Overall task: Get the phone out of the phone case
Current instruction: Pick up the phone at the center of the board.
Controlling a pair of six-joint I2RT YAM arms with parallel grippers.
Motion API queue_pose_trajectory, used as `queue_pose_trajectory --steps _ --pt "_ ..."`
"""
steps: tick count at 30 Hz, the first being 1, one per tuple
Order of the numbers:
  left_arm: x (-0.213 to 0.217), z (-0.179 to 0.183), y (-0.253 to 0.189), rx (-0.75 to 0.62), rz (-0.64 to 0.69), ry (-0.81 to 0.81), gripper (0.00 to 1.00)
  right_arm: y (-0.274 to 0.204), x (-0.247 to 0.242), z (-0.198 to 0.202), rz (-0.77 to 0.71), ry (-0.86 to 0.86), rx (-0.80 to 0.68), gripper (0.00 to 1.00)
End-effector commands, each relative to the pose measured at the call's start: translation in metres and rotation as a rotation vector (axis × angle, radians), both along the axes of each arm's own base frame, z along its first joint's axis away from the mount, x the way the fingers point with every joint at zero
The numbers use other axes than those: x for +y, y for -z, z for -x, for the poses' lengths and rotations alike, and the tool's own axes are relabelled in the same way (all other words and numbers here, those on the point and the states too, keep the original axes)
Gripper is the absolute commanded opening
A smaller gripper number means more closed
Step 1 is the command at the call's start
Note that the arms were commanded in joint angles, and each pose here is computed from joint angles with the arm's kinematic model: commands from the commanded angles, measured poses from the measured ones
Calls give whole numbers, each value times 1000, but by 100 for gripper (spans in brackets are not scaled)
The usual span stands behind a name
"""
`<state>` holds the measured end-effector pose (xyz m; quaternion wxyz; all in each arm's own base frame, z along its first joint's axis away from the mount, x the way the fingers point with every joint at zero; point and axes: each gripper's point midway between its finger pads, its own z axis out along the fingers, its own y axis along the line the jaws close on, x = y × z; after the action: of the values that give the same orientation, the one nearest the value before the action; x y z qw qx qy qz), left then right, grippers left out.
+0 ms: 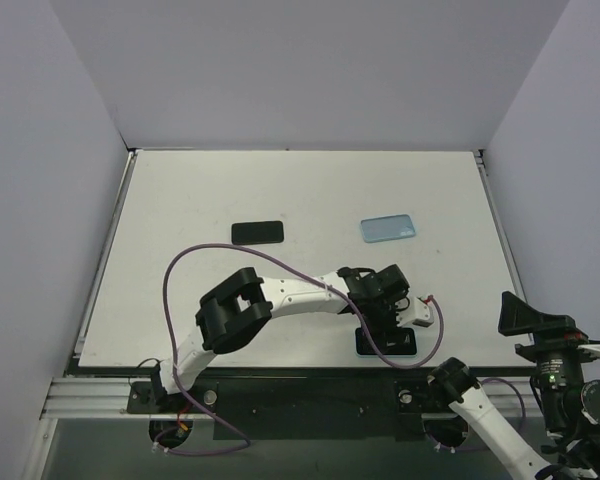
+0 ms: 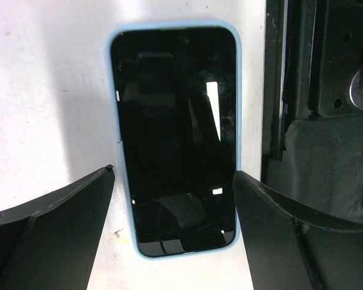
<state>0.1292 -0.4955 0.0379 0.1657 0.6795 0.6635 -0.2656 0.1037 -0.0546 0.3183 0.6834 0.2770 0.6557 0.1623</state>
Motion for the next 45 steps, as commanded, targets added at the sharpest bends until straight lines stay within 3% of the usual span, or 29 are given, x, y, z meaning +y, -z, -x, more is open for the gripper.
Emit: queue_pose_trajectory --steps 1,9,16,27,45 --pt "-8 13 -7 44 31 39 90 -3 -13 4 3 45 -10 89" --pt "-15 5 6 -22 45 -40 91 -2 -7 -1 -1 27 -4 89" --pt "-1 3 36 -40 -40 -43 90 4 1 -6 -6 6 17 89" --pt "-7 26 16 220 35 -32 91 6 8 -12 0 -8 37 89" --pt "9 21 74 -1 -112 -159 91 10 12 -15 7 -13 52 88"
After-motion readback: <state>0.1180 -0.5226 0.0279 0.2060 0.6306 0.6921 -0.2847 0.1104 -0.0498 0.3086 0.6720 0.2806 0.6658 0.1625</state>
